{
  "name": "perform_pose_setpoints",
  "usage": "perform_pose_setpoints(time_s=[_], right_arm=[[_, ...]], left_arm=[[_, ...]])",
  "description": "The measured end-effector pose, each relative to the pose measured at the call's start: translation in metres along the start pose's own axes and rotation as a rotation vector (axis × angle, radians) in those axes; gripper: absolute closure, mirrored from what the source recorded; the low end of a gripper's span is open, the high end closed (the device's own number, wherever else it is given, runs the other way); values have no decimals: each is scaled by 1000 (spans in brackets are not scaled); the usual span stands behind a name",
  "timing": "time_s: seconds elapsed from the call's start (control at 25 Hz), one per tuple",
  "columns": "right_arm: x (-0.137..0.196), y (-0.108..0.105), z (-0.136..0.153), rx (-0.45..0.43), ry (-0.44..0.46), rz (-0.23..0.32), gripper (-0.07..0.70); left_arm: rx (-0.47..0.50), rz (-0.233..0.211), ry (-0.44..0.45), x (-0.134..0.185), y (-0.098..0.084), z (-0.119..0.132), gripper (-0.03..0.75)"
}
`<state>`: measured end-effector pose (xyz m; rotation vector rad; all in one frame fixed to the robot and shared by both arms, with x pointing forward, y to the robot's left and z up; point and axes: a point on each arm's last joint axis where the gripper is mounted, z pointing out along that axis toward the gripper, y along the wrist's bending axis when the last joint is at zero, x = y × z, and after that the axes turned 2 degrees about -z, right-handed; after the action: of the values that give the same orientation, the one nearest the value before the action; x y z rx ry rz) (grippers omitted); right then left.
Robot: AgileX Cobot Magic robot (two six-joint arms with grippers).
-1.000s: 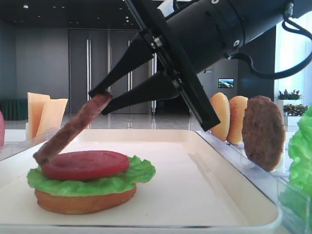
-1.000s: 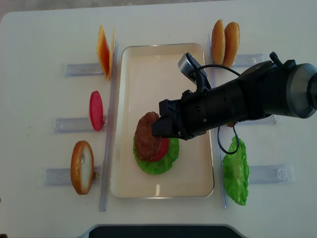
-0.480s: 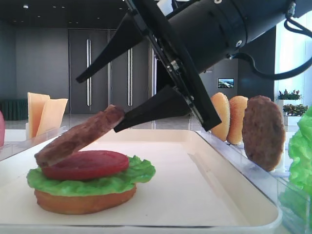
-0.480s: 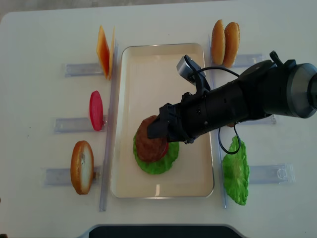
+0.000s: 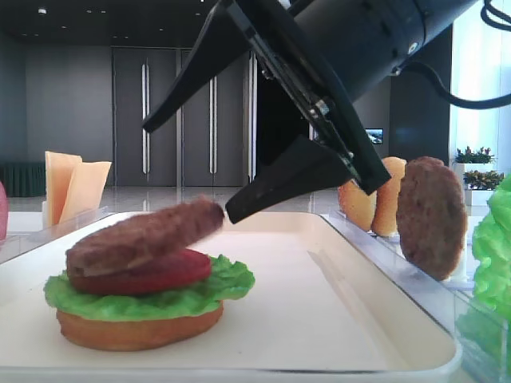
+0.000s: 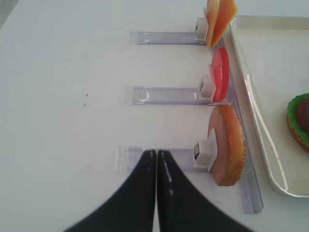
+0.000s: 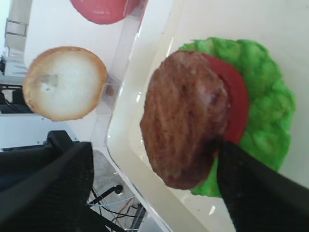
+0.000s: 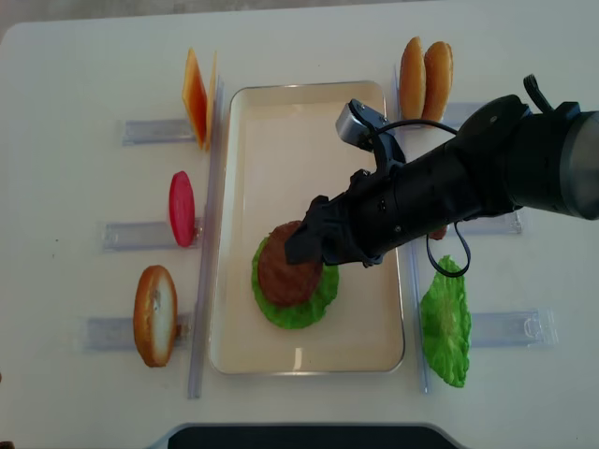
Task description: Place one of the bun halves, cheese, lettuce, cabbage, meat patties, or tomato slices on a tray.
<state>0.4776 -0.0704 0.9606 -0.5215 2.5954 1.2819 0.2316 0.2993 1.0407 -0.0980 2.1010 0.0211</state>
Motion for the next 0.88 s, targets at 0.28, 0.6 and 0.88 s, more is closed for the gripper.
perform_pose_setpoints(time_s=[0.28, 0.6, 0.88], right_arm=[[-4, 1, -3, 68, 51, -15, 95], [-18, 28, -30, 94, 4, -94, 95], [-35, 41, -59, 314, 28, -160, 95]], left_arm=[[0, 0, 0, 0, 0, 0, 719], [0, 0, 0, 0, 0, 0, 719], [0, 0, 0, 0, 0, 0, 719]])
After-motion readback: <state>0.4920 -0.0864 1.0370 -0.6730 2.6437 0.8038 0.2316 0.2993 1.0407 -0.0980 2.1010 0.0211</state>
